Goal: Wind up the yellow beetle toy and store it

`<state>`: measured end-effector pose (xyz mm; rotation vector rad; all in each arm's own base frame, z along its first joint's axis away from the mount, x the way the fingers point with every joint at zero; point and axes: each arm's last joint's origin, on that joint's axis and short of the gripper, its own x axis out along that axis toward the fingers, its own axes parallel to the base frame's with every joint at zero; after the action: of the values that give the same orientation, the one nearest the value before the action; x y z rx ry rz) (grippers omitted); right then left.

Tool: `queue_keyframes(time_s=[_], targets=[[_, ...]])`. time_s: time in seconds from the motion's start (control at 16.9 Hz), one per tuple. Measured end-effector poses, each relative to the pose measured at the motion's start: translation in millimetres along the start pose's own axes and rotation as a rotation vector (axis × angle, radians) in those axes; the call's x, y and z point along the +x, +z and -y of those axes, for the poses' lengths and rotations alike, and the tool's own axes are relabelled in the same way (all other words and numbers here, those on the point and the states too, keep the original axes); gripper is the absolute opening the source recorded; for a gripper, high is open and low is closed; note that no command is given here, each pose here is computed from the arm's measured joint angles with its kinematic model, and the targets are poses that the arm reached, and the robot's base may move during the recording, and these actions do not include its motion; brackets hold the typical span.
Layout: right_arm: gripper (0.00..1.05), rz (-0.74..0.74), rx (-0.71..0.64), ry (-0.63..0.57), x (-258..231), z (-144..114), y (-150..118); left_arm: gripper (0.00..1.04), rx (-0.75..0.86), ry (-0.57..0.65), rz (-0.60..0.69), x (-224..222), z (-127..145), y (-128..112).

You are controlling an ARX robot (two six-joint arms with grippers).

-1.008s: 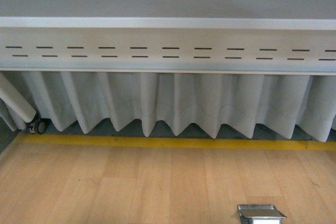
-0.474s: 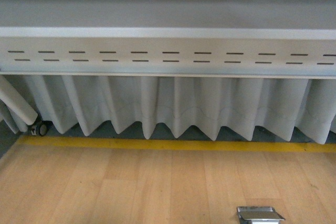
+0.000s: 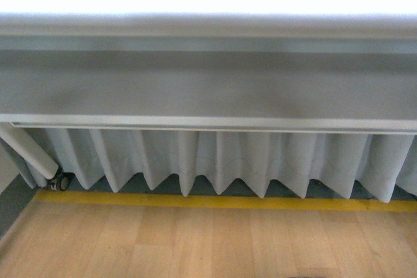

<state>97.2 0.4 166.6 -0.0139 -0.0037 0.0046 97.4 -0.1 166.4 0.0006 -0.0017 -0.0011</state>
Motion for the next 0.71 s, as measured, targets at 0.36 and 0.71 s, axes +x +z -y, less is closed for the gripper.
queue_keyframes(time_s=[0.36,0.71], targets=[[0.98,-0.001,-0.001,-0.001,0.0,0.0,-0.1,0.98,0.0,0.0,-0.001,0.0,0.0,-0.1],[0.98,0.0,0.0,0.0,0.0,0.0,0.0,0.98,0.0,0.001,0.0,0.0,0.0,0.0]])
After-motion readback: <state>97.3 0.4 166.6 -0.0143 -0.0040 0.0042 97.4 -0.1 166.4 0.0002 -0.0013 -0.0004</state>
